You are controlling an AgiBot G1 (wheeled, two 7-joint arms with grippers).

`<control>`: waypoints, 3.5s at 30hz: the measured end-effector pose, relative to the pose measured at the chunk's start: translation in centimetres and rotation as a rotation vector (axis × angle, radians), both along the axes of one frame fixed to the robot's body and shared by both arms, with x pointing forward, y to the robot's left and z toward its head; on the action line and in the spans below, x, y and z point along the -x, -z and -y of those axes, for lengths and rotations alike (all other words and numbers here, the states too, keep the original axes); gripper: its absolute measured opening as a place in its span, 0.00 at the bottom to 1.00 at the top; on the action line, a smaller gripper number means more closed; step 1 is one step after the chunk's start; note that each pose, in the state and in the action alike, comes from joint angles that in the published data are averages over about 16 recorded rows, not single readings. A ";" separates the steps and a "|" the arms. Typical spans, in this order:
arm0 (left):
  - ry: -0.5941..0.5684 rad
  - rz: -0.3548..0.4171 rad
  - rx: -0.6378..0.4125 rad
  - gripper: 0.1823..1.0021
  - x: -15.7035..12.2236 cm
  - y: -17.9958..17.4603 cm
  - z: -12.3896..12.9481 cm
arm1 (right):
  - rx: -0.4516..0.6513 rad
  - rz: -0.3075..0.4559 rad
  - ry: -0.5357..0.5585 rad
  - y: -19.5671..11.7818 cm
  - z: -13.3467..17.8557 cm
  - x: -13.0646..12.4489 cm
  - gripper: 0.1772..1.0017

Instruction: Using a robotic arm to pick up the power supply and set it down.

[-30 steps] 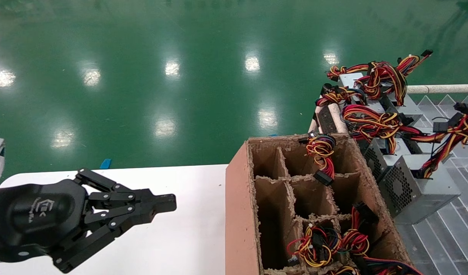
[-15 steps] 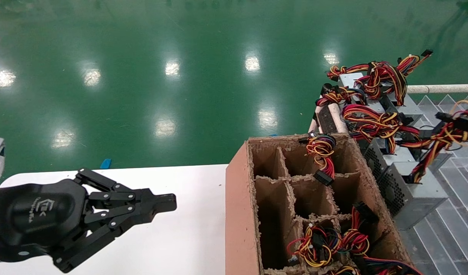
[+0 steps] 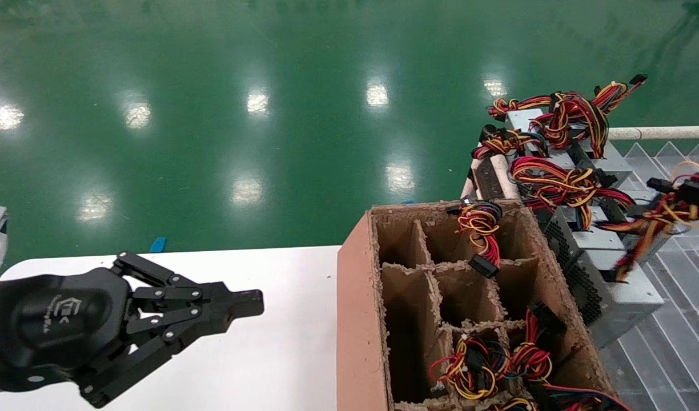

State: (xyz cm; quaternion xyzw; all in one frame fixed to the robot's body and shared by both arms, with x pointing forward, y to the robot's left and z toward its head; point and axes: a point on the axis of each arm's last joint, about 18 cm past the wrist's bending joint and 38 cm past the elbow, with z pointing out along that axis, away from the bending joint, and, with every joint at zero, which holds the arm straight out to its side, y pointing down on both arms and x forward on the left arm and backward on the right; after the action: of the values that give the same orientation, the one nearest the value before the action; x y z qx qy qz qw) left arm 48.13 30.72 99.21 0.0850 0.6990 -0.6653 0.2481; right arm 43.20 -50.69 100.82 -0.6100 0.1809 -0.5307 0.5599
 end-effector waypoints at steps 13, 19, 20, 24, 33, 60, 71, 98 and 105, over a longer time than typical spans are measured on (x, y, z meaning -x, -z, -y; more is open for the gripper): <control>0.000 0.000 0.000 0.01 0.0 0.0 0.0 | 0.002 0.052 0.006 -1.3 0.1 1.2 0.22; 0.000 0.000 0.000 0.01 0.0 0.0 0.0 | 0.006 0.110 -0.005 -2.3 -0.2 2.2 0.34; 0.000 0.000 0.000 0.01 0.0 0.0 0.0 | 0.006 0.118 -0.008 -2.4 -0.3 2.3 0.37; 0.000 0.000 0.000 0.01 0.0 0.0 0.0 | 0.006 0.142 -0.030 -2.6 -0.8 2.5 0.48; 0.000 0.000 0.000 0.01 0.0 0.0 0.0 | 0.003 0.126 -0.124 -1.9 -2.8 1.2 0.73; 0.000 0.000 0.000 0.09 0.0 0.0 0.0 | 0.055 0.009 -0.501 0.6 -12.2 -3.1 1.00; 0.000 0.000 0.000 0.32 0.0 0.0 0.0 | 0.105 -0.039 -0.655 1.1 -16.1 -4.0 1.00; 0.000 0.000 0.000 0.94 0.0 0.0 0.0 | 0.194 -0.107 -0.845 1.6 -20.8 -4.3 1.00; 0.000 0.000 0.000 0.99 0.0 0.0 0.0 | 0.189 -0.104 -0.837 1.6 -20.6 -4.3 1.00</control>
State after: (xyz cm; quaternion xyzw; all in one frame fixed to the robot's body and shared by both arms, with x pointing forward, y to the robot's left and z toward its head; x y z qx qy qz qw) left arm 48.14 30.73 99.21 0.0848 0.6989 -0.6654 0.2482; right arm 47.50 -30.06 99.21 -0.7053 -0.1039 -0.2406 0.6586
